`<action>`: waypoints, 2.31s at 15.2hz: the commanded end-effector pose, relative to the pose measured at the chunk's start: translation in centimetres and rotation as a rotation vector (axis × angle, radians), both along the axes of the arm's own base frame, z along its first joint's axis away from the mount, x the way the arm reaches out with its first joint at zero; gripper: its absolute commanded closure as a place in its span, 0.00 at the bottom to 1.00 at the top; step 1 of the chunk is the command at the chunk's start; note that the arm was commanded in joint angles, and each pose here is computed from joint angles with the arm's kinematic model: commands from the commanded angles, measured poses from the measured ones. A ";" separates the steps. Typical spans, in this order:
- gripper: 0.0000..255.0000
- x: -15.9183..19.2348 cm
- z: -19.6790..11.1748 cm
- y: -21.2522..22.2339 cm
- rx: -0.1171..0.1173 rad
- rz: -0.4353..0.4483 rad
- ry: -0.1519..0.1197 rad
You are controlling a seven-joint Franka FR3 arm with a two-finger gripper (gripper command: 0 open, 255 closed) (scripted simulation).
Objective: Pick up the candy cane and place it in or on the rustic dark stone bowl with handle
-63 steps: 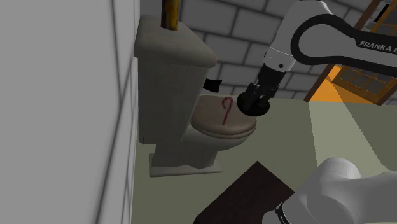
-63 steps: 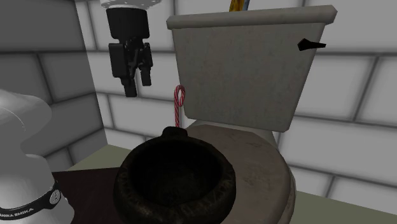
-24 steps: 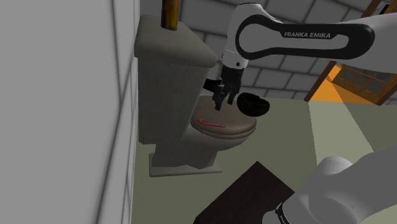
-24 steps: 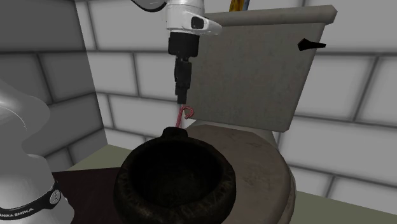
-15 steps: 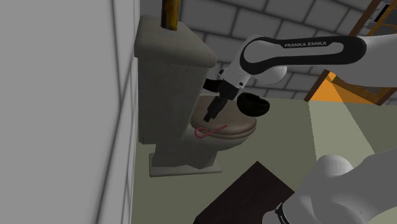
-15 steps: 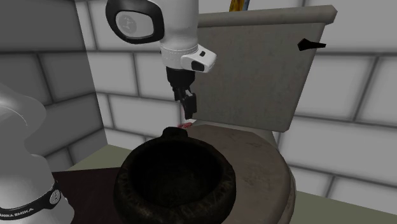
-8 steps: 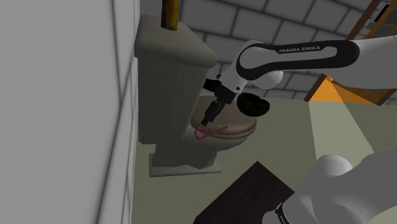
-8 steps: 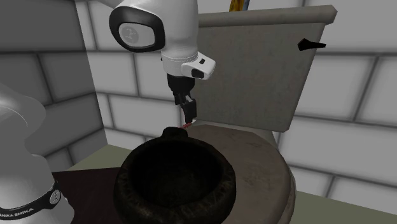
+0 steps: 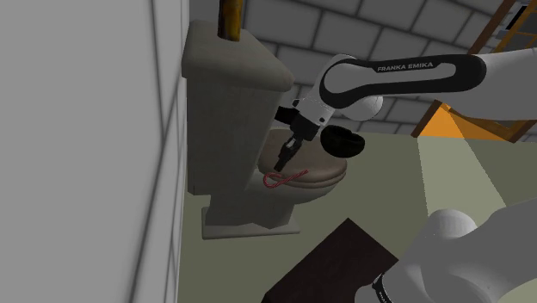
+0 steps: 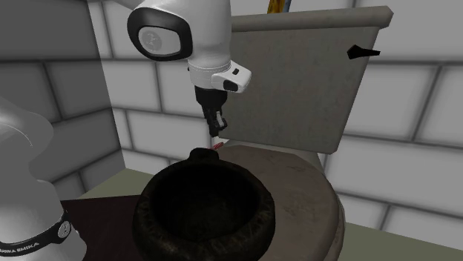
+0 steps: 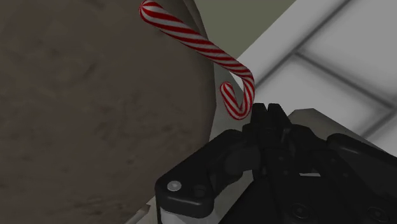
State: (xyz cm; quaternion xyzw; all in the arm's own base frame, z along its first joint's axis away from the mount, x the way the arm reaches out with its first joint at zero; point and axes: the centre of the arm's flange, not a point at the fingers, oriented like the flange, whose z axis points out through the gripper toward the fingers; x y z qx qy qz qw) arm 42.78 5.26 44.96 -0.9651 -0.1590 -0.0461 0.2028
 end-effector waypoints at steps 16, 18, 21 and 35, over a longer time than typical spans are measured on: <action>0.00 -2.9 1.4 -8.0 -0.120 0.829 -0.217; 0.00 -3.0 0.4 -7.7 -0.120 0.829 -0.217; 0.00 -3.1 -1.1 -7.3 -0.120 0.829 -0.217; 1.00 -3.1 -1.9 -7.0 -0.120 0.829 -0.217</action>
